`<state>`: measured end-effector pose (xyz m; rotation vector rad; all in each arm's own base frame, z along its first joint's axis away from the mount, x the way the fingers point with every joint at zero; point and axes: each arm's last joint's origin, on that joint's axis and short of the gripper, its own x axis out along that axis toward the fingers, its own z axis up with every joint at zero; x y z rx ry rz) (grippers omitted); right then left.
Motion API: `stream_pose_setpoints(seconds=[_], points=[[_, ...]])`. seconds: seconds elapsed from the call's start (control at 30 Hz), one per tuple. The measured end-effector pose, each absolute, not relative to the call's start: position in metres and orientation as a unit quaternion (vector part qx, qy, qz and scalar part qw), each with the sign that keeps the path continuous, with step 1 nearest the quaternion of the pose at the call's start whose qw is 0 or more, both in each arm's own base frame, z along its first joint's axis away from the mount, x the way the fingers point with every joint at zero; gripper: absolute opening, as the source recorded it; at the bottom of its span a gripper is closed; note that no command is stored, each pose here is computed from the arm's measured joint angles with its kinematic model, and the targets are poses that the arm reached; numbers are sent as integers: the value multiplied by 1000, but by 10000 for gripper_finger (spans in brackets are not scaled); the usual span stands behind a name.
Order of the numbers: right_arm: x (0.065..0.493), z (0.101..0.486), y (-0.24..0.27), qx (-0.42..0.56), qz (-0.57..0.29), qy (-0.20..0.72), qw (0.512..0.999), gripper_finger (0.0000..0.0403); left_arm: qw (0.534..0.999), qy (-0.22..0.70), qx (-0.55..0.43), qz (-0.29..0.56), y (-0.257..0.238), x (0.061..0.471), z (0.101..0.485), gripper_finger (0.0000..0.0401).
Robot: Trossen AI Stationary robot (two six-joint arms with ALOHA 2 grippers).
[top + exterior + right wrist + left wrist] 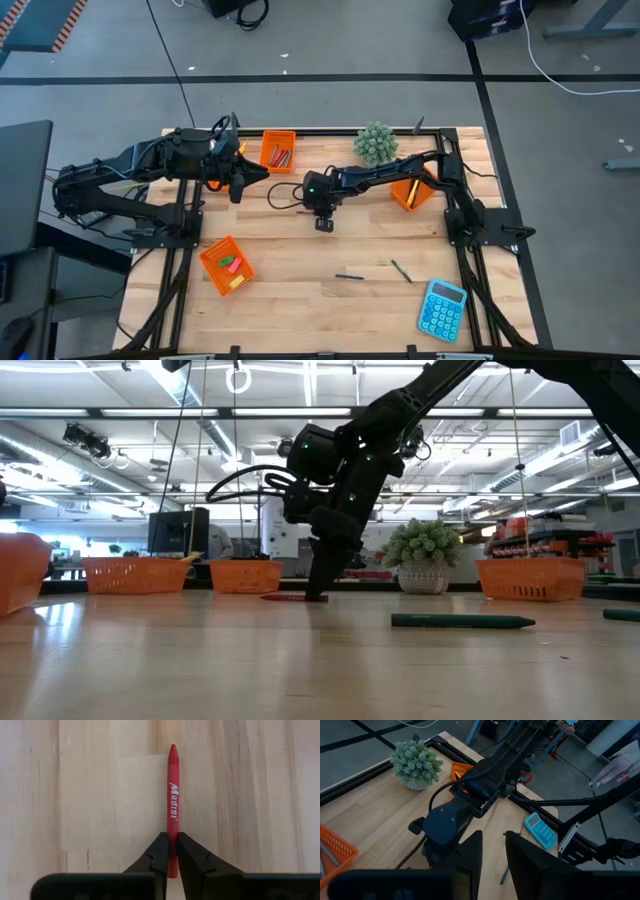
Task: Sort crayons/erasers/pens/pencils in bins
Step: Put the red crayon into the middle orange bin
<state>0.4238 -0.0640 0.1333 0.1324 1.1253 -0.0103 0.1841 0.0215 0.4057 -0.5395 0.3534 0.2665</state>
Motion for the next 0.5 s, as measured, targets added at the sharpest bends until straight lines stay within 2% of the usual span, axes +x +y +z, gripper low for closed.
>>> stream_pose_setpoints(seconds=[0.5], points=[[413,176,-62,130,-5,506,852,35,949,177,-230,124,21,183,406,86]])
